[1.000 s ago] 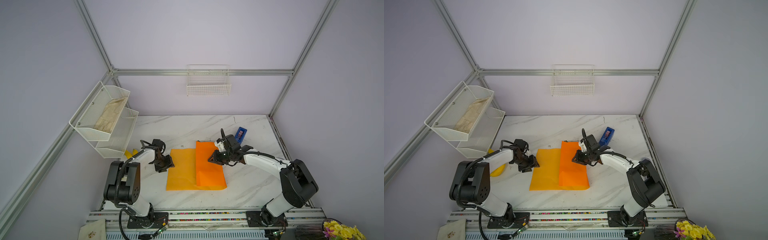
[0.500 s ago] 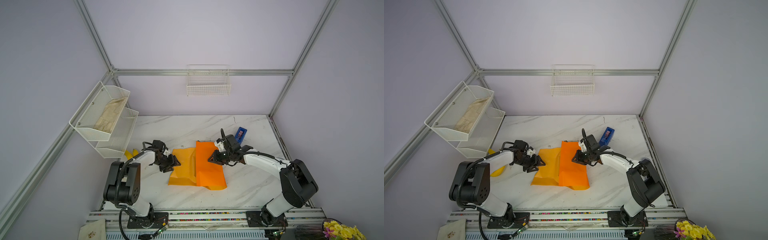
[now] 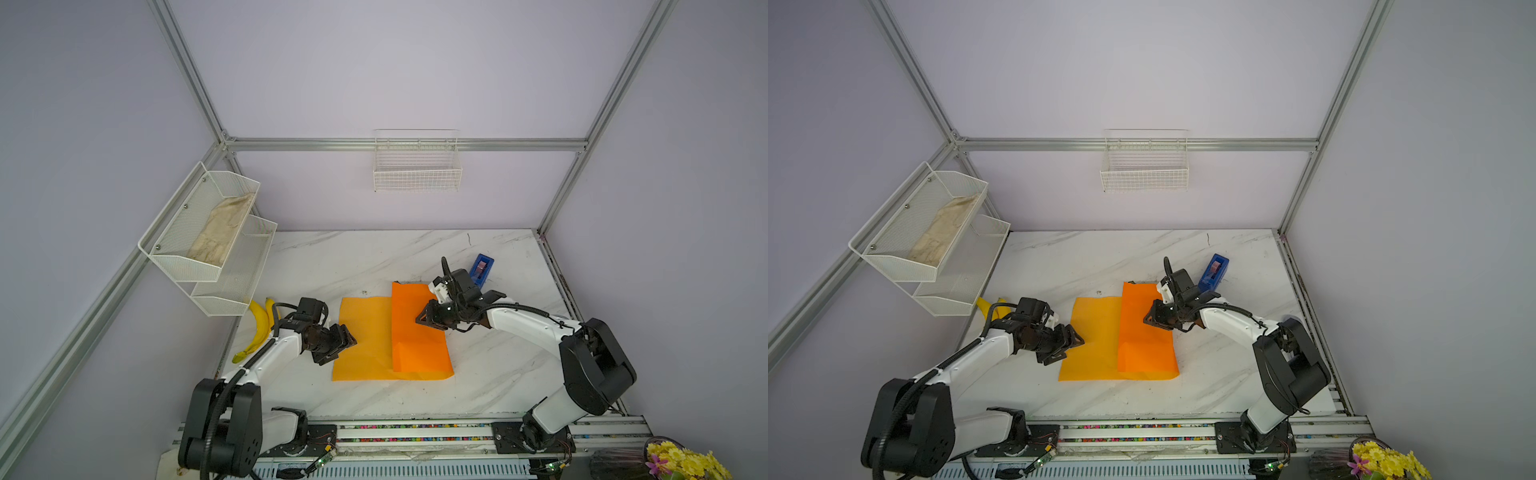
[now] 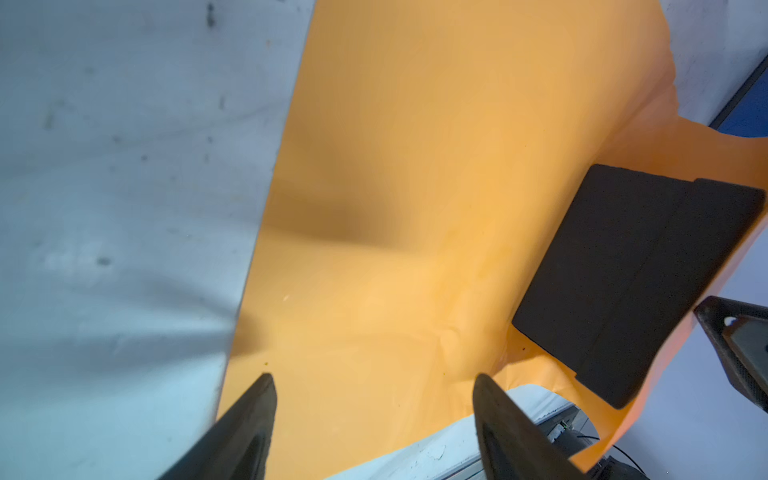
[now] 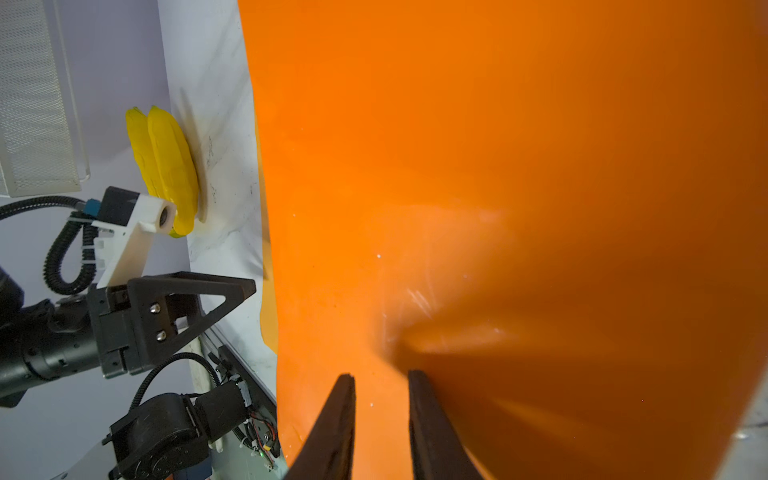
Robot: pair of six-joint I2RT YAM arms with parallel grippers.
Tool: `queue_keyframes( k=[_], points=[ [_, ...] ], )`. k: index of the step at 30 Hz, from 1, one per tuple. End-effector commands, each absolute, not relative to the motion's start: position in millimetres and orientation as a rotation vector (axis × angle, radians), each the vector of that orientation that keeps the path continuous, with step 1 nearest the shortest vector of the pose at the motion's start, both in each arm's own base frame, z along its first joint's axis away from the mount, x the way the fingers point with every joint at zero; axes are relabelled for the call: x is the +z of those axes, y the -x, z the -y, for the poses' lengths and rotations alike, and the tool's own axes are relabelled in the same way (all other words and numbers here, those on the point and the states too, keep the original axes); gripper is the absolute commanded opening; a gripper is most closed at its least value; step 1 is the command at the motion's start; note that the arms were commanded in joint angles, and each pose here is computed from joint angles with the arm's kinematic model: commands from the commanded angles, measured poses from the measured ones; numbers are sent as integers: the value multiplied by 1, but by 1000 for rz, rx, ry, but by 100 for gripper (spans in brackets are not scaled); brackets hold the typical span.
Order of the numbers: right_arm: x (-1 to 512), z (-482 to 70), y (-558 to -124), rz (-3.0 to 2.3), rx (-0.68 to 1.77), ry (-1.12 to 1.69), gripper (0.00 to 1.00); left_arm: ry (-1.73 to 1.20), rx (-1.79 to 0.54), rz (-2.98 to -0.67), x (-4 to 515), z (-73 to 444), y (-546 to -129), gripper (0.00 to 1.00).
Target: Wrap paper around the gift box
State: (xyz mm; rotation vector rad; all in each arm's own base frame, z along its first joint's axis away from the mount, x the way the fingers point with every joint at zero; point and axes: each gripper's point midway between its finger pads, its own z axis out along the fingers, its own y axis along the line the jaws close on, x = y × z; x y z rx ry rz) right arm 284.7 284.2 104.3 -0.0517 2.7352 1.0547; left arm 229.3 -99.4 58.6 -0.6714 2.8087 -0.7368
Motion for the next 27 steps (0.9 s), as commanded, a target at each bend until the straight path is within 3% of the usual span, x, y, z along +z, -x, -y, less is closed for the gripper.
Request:
queue_keyframes(
  k=[1,10,17,27],
  points=[
    [73,-272,-274,-2853,943,9,27,886,-610,-2817,40,83,-203,79],
    [76,-272,-275,-2845,941,22,27,913,-585,-2904,23,92,-181,86],
    [77,-273,-275,-2841,950,21,27,788,-833,-2825,42,119,-206,85],
    [79,-273,-275,-2841,951,29,27,665,-846,-2691,64,112,-256,84]
  ],
)
